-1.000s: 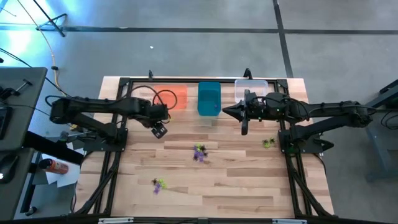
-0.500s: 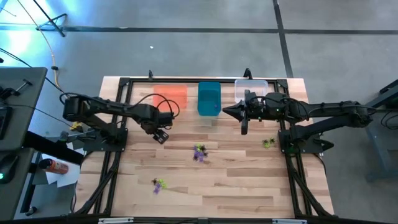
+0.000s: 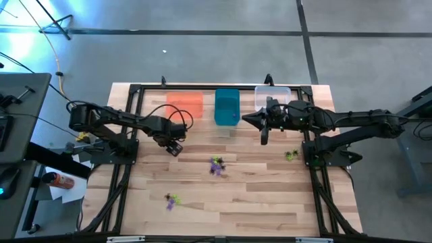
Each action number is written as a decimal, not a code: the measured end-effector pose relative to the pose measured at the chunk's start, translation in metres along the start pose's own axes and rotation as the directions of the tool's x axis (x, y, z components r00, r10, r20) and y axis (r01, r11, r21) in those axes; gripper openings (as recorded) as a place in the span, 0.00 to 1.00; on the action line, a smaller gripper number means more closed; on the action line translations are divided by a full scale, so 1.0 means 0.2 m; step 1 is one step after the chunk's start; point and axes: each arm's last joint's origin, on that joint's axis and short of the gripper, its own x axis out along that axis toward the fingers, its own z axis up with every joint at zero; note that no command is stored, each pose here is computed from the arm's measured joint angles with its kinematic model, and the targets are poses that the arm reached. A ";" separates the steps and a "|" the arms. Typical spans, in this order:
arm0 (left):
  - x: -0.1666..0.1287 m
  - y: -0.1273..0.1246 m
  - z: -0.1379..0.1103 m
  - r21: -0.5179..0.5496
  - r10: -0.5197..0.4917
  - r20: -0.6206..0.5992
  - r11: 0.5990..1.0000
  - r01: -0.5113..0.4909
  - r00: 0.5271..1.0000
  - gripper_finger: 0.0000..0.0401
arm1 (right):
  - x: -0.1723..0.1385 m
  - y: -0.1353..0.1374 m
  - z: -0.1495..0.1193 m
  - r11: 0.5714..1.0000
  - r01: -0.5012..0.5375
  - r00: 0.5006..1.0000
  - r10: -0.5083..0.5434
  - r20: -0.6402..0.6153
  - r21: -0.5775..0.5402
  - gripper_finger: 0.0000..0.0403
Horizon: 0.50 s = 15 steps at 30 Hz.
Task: Sort Halloween decoration
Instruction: Put the purple spider toy into the blue bin
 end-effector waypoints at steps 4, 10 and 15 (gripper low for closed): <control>0.00 0.00 0.00 0.003 -0.001 -0.002 1.000 0.001 1.000 0.53 | 0.00 0.00 0.00 1.000 0.000 1.000 0.000 0.000 0.000 0.00; 0.00 0.02 0.02 -0.029 -0.006 -0.011 1.000 0.006 1.000 0.53 | 0.00 0.00 0.00 1.000 0.000 1.000 0.000 -0.001 0.000 0.00; 0.00 0.03 0.04 -0.021 -0.015 0.019 1.000 0.015 1.000 0.53 | 0.00 0.00 0.00 1.000 0.000 1.000 0.000 0.000 -0.002 0.00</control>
